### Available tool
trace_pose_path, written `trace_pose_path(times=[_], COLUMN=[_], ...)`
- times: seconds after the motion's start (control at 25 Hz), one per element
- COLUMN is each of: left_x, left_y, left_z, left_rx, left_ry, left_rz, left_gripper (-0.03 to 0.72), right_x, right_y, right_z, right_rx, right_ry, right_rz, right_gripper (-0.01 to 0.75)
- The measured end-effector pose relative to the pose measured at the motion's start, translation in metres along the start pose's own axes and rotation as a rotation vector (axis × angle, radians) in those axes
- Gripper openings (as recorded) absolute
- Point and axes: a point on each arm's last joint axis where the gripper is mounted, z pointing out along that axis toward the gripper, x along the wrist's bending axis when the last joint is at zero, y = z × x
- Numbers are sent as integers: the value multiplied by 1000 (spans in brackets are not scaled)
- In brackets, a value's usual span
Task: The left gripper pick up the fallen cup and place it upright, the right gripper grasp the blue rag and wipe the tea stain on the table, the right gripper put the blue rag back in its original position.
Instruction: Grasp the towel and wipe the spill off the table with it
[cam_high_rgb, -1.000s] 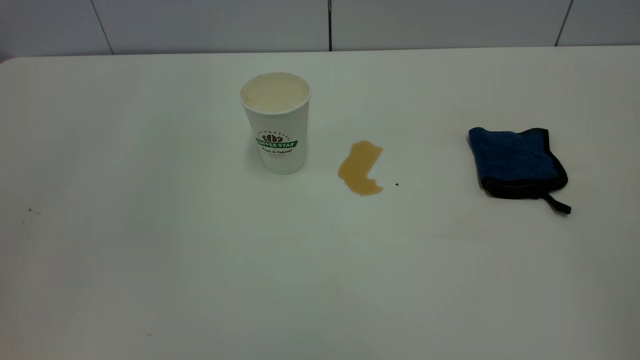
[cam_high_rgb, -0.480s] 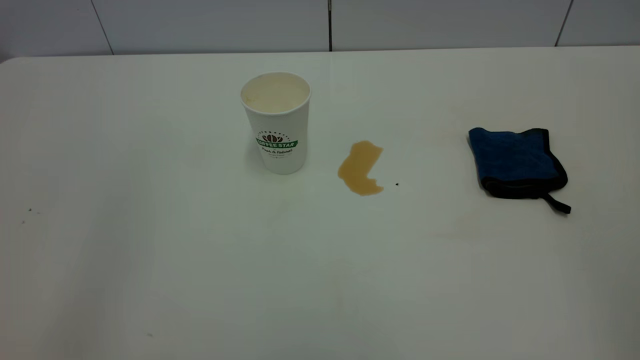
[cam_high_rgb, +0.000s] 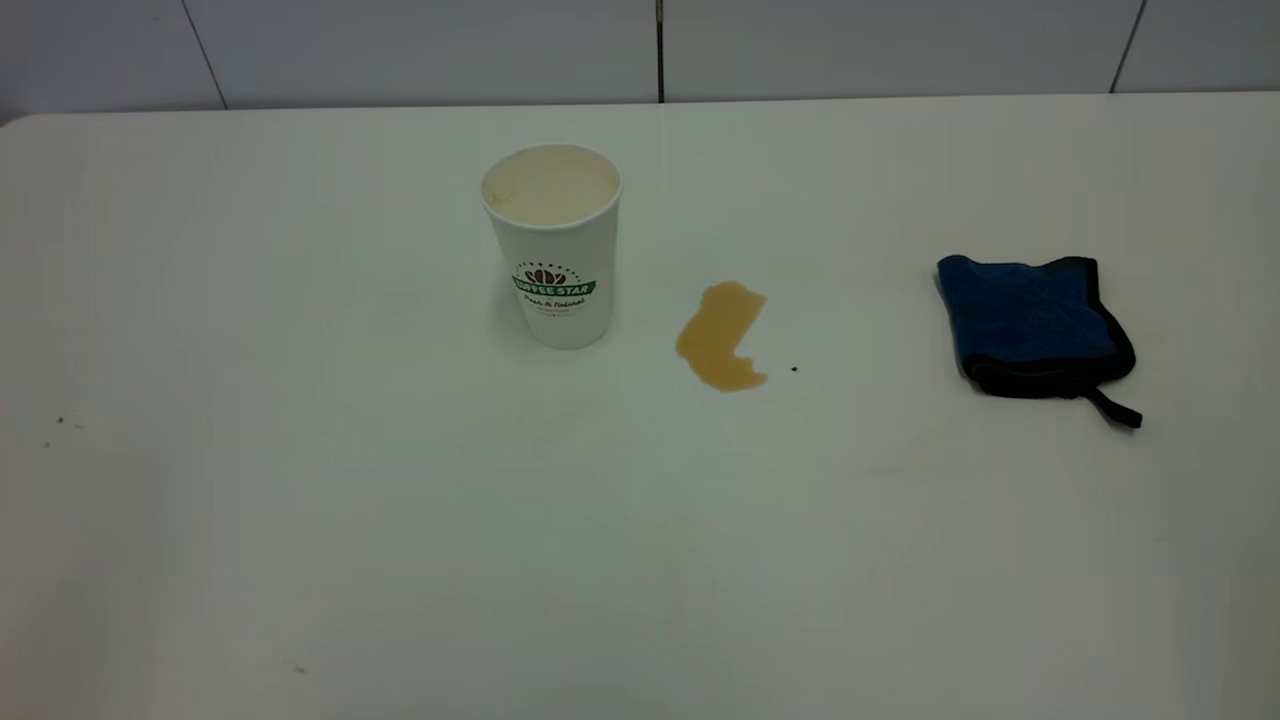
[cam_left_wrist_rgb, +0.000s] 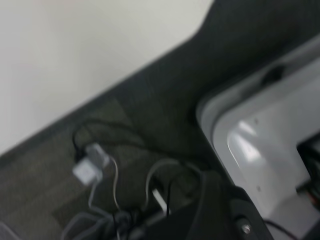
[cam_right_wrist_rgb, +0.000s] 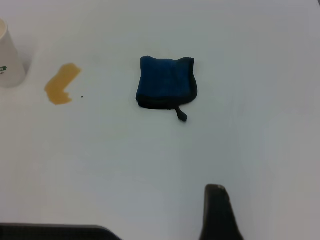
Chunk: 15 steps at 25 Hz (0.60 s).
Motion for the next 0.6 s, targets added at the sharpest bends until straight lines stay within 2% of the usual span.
trace_pose_path(times=[0.16,0.4,0.6], left_x=[1,1,-1], left_y=[-22,-61,-86], left_z=[-17,-37,-43], left_rx=[-141,-429,-585], left_ry=[12,22,90], left_rz=[-10,-22,-139], left_gripper=[564,564,564], right_x=[0,0,0], right_y=[0,0,0], right_z=[0,0,0], right_rx=[0,0,0], right_ry=[0,0,0], right_rz=[0,0,0], right_gripper=[533,533,533])
